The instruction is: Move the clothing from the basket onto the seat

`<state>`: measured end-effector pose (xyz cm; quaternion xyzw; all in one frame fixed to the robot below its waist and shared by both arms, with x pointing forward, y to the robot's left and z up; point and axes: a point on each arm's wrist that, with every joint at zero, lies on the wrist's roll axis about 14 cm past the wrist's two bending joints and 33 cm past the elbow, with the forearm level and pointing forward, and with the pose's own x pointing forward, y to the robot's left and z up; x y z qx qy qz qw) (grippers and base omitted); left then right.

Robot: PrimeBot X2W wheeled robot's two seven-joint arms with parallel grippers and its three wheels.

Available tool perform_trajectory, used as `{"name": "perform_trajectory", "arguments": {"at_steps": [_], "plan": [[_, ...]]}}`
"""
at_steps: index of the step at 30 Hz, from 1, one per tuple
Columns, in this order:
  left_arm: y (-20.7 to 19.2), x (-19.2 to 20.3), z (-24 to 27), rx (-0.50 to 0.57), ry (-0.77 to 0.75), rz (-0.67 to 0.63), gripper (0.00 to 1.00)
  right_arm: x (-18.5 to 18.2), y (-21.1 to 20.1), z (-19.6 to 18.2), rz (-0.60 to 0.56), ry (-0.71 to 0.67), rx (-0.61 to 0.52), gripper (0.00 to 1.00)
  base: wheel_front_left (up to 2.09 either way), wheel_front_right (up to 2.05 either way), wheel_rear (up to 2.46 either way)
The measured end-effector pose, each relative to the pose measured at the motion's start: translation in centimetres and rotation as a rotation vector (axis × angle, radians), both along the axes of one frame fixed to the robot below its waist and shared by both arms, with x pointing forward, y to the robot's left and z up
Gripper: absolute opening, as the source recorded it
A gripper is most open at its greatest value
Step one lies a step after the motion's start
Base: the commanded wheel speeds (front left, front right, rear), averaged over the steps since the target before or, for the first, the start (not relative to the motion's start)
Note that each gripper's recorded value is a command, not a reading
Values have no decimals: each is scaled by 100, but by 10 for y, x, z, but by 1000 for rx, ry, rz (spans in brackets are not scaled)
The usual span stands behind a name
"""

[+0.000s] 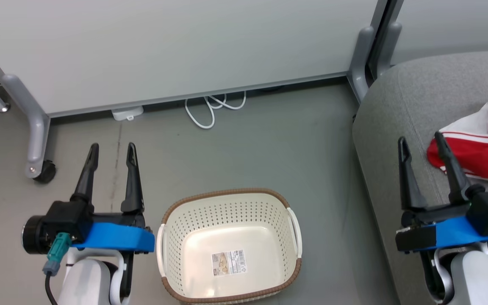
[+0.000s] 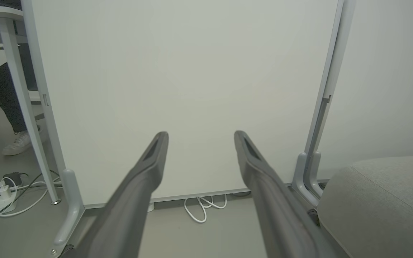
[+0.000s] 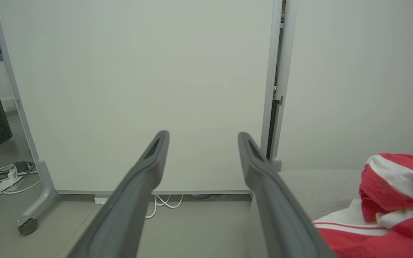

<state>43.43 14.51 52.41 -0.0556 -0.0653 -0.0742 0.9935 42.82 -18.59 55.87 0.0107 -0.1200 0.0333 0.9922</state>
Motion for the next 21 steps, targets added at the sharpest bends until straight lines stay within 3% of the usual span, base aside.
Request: {"name": "perform_trajectory", "arguments": {"at_steps": [21], "plan": [[16, -46, -11, -21, 41, 40, 100, -41, 1, -33, -7, 103, 56, 100, 0, 0, 0]]}}
